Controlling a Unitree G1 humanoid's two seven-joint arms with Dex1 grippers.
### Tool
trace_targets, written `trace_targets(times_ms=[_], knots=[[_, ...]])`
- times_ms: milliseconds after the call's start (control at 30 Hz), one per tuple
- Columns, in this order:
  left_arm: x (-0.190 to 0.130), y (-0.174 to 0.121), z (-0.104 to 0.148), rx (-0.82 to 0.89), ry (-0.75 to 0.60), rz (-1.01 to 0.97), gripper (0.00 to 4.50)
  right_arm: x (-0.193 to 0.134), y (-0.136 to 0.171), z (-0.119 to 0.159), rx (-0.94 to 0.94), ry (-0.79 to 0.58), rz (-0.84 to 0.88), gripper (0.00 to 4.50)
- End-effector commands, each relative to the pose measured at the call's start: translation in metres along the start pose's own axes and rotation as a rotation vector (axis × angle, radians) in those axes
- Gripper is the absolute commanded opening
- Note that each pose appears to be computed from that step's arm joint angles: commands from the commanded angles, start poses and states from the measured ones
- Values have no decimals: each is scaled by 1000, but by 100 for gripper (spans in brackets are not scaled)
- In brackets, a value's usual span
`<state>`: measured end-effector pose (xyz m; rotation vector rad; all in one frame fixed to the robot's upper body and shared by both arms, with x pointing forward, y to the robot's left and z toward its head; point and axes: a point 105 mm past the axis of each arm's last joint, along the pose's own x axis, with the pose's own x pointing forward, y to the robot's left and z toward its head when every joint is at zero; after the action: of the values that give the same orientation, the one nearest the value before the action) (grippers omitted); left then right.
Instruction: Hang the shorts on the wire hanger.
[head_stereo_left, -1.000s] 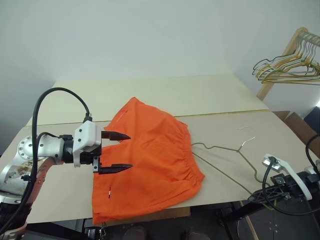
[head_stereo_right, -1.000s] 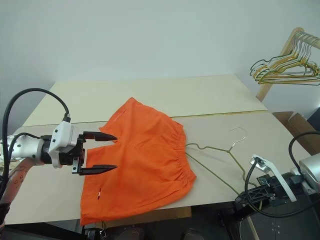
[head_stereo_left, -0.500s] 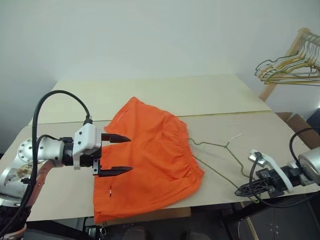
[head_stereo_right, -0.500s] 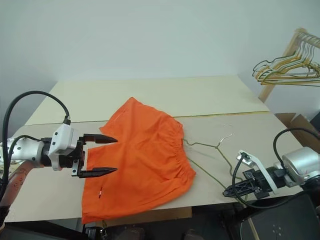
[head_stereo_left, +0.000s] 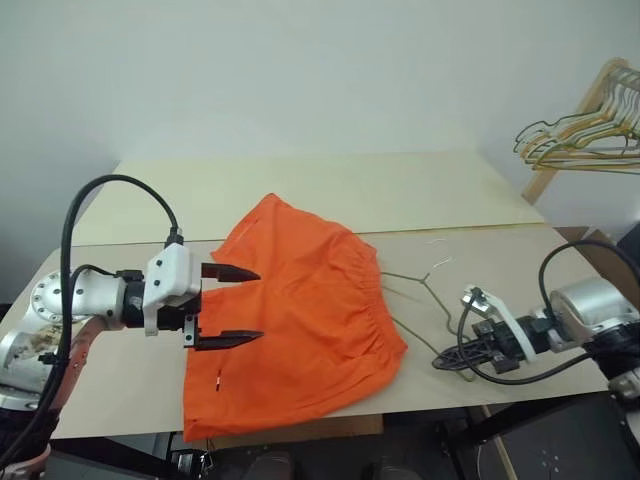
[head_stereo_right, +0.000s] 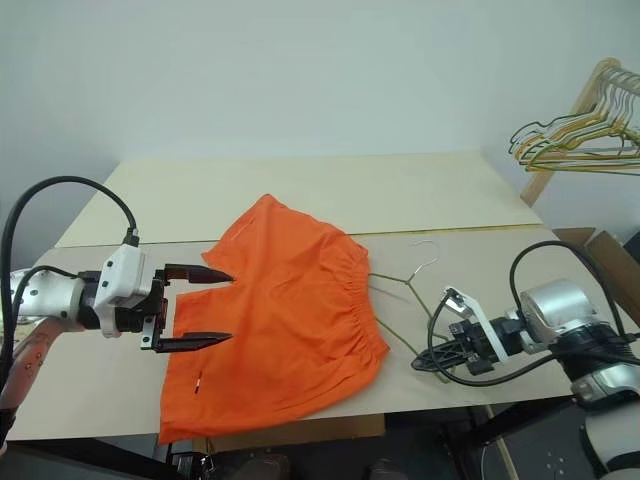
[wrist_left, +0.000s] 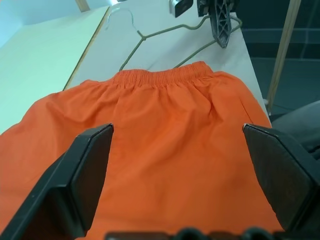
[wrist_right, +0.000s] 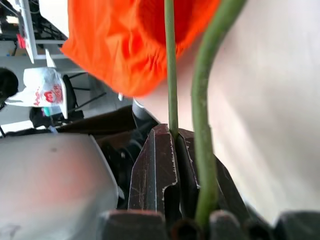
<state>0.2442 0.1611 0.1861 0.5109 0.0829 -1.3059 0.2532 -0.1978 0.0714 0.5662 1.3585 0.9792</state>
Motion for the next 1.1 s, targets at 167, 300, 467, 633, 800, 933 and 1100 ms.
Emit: trace_targets(times_ms=[167, 300, 467, 633, 800, 933, 1100], knots=[[-4, 2, 8, 50, -6, 13, 448, 6, -12, 36, 68, -193, -19, 0], [-5, 2, 8, 53, -4, 18, 448, 8, -10, 45, 83, -266, 22, 0], [-6, 2, 8, 59, 0, 21, 448, 0, -15, 52, -57, -326, -88, 0], [-3, 4, 8, 64, -4, 14, 448, -29, 1, 85, -352, -501, -315, 0], [2, 7, 9, 76, -13, -4, 448, -43, 34, 97, -757, -478, -525, 0], [4, 16, 11, 106, -14, -13, 448, -47, 54, 105, -1111, -388, -719, 0], [-2, 47, 24, 182, -24, 33, 448, -39, 88, 107, -1404, -301, -713, 0]])
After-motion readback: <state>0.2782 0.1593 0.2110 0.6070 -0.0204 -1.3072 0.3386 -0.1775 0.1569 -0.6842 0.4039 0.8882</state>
